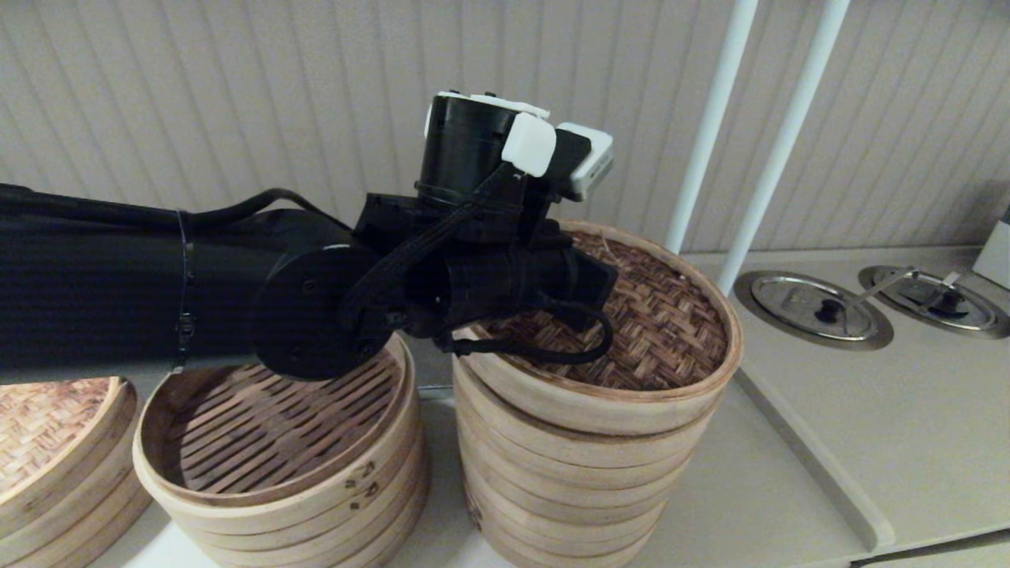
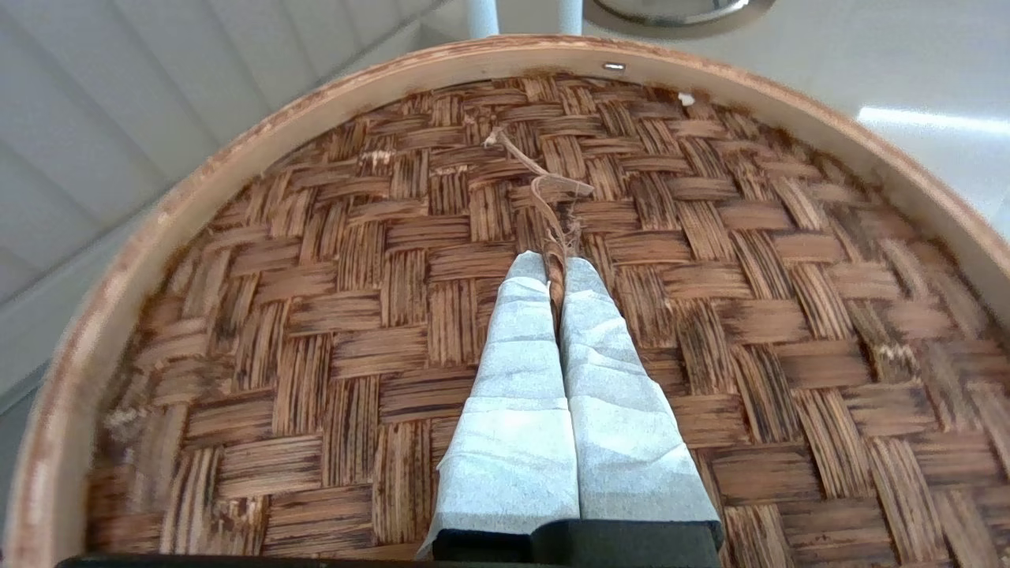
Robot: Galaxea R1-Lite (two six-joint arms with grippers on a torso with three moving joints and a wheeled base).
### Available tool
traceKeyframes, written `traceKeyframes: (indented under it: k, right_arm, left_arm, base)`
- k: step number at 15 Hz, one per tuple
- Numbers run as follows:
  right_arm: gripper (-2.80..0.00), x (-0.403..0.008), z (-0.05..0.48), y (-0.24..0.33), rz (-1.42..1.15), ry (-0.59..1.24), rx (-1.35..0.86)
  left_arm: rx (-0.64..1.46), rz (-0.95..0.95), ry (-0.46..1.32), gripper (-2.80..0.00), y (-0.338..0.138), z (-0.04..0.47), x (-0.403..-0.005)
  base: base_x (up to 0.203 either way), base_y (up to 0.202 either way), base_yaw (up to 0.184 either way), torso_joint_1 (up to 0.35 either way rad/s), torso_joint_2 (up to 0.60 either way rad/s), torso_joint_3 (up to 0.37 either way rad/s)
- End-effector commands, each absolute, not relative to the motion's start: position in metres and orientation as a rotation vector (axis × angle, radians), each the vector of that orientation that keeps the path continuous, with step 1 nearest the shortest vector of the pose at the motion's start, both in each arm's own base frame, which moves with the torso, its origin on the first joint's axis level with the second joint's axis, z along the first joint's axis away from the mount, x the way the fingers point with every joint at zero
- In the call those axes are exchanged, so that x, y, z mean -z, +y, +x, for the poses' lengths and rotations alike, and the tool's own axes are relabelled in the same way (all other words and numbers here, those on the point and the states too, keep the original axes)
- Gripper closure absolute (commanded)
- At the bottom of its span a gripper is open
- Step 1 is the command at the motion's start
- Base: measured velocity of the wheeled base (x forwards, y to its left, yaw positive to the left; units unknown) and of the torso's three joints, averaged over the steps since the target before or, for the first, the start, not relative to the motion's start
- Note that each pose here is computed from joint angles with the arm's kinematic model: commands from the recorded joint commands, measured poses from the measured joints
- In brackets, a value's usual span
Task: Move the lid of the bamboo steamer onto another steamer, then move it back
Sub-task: Pick up the steamer, then put the steamer
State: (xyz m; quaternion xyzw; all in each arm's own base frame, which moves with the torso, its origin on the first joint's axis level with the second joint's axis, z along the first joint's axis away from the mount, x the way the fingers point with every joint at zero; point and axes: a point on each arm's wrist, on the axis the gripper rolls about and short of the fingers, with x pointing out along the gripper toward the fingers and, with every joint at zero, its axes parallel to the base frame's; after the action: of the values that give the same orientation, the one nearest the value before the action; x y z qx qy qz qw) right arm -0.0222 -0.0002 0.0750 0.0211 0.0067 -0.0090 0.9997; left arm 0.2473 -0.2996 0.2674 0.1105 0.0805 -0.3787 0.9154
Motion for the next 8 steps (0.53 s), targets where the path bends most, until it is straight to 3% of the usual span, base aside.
traceKeyframes:
  k: [1, 8]
  right_arm:
    - [0.00, -0.0742, -0.0219, -0.0002, 0.043, 0.018, 0.016]
    - [0.00, -0.0742, -0.0219, -0.0002, 0.043, 0.018, 0.017]
  left_arm:
    - [0.776, 0.215, 0.144, 0.00, -0.2971, 0.2451, -0.2747]
    - [0.770, 0.200, 0.130, 0.00, -0.2940, 0.2437, -0.2813]
  base:
    - [0.000, 0.000, 0.000, 0.000, 0.00, 0.000]
    - [0.000, 0.000, 0.000, 0.000, 0.00, 0.000]
